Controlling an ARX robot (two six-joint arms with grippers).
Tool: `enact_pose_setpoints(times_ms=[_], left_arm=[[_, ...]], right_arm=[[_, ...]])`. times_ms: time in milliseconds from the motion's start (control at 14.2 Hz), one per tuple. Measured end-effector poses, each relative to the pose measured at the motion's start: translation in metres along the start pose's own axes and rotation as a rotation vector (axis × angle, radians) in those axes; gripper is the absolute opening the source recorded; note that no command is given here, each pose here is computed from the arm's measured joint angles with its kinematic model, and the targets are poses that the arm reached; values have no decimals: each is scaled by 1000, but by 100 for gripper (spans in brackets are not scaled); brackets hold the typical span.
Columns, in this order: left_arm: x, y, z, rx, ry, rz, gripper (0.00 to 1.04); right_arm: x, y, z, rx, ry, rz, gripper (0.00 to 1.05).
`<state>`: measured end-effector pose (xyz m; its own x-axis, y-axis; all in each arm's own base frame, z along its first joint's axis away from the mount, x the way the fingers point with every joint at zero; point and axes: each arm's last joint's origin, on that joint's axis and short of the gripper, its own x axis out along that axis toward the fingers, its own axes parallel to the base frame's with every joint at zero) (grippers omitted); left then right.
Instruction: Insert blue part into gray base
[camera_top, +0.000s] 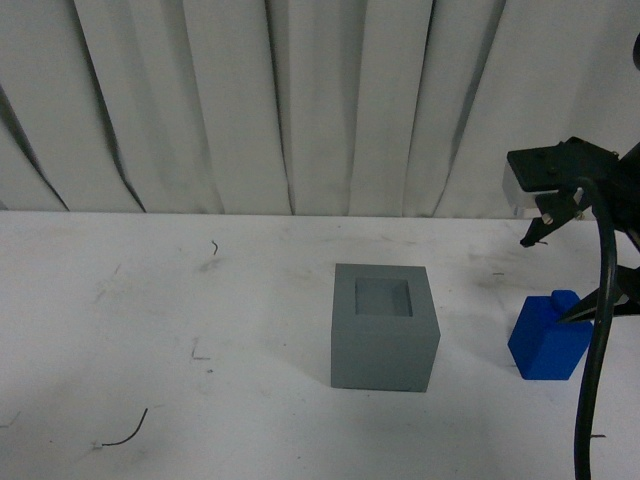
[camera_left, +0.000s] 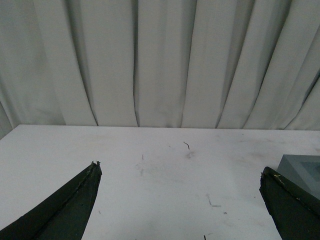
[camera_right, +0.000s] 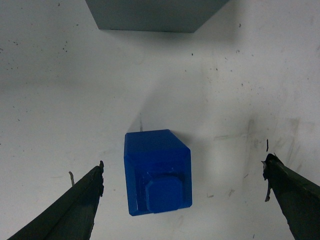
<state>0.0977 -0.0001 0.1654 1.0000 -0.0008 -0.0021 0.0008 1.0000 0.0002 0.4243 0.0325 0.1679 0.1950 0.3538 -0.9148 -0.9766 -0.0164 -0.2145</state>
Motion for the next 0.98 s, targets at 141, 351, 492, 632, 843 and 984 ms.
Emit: enact_pose_setpoints(times_ms=[141, 351, 492, 632, 843, 984], left_arm=[[0, 0, 0, 0, 0, 0, 98], [0, 0, 0, 0, 0, 0, 98], [0, 0, 0, 0, 0, 0, 98], [0, 0, 0, 0, 0, 0, 98], [0, 0, 0, 0, 0, 0, 98], [0, 0, 0, 0, 0, 0, 98]], right_arm=[[12, 0, -3, 0, 49, 37, 98], [23, 1, -9, 6, 115, 51, 98], [29, 2, -9, 2, 125, 62, 98], [38, 4, -9, 8, 125, 79, 98], [43, 4, -8, 7, 139, 71, 98], [46, 7, -10, 12, 143, 77, 98]])
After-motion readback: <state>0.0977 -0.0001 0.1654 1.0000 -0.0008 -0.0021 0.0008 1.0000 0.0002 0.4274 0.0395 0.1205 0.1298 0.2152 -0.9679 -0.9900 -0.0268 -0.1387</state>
